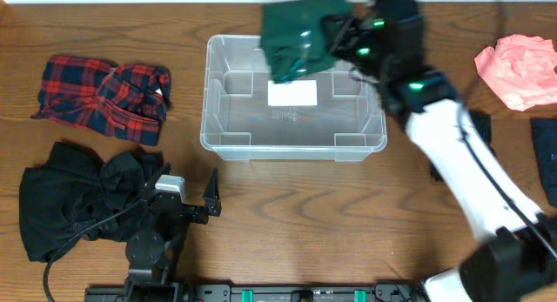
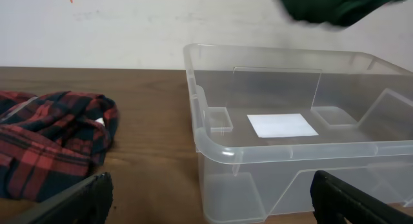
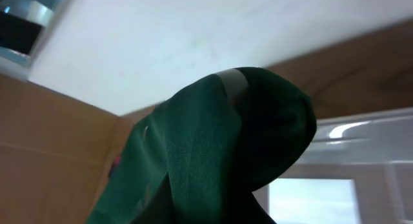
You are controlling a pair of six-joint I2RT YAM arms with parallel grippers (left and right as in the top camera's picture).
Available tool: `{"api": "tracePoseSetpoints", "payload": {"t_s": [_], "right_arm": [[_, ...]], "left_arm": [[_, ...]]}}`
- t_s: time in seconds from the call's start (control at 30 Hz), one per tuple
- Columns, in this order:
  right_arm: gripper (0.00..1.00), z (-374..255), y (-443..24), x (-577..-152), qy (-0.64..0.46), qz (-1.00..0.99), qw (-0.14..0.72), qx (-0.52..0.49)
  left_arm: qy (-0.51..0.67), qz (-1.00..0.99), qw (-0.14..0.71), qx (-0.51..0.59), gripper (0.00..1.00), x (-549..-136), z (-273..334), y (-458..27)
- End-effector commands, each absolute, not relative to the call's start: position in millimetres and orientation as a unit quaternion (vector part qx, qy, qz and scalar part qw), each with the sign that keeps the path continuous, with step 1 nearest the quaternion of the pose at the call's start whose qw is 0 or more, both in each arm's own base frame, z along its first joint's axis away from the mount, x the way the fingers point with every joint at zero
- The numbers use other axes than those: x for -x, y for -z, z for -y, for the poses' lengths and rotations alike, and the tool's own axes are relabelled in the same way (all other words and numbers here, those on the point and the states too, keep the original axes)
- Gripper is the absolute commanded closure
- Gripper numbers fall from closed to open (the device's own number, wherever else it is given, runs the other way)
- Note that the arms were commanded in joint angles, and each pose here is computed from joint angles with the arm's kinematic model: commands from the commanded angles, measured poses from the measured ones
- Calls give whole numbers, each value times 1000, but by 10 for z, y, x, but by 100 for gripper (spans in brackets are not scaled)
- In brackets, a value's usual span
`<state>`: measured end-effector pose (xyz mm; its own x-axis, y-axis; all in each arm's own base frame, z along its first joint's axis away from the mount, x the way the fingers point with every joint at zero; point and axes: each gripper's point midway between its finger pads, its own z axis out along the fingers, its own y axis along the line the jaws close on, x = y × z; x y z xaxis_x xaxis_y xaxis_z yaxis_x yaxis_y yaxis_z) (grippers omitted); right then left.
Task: Pack container
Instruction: 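Carry the green cloth left and lower it into the container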
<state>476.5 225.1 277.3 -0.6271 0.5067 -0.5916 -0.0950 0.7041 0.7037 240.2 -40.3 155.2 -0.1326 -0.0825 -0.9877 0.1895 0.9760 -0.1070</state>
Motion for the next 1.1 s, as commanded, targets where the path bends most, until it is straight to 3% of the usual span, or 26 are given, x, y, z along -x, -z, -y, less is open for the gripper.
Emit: {"api": "tracePoseSetpoints", "payload": {"t_s": [0.0,0.37,0.83,0.87,0.9,0.97,1.0,1.07], "right_arm": [[99,-2452,-2505,-4882,-366,-826,397,-162],[99,-3029,-1636,-5061,-374,-838,365,-154],[99,-3078,-1138,-5191,-350,-845,370,-167],[87,-3078,-1125,-5191,-349,-845,369,-166],[62,-3077,-1123,-5189,-347,-846,370,-162],[27,-3086,-1124,-5185,-341,-849,376,-146],[14,-3097,-1127,-5179,-339,-850,378,-139],[3,-3129,-1126,-5158,-341,-852,376,-127]], "left_arm": [[104,-760,641,-32,2,-2407,396,-1380],[104,-759,641,-32,2,-2407,397,-1380],[104,-760,641,-32,2,-2407,396,-1380],[104,-759,641,-32,2,-2407,397,-1380],[104,-759,641,-32,2,-2407,397,-1380],[104,-759,641,-32,2,-2407,397,-1380],[104,-759,641,-32,2,-2407,397,-1380],[104,-759,641,-32,2,-2407,397,-1380]]}}
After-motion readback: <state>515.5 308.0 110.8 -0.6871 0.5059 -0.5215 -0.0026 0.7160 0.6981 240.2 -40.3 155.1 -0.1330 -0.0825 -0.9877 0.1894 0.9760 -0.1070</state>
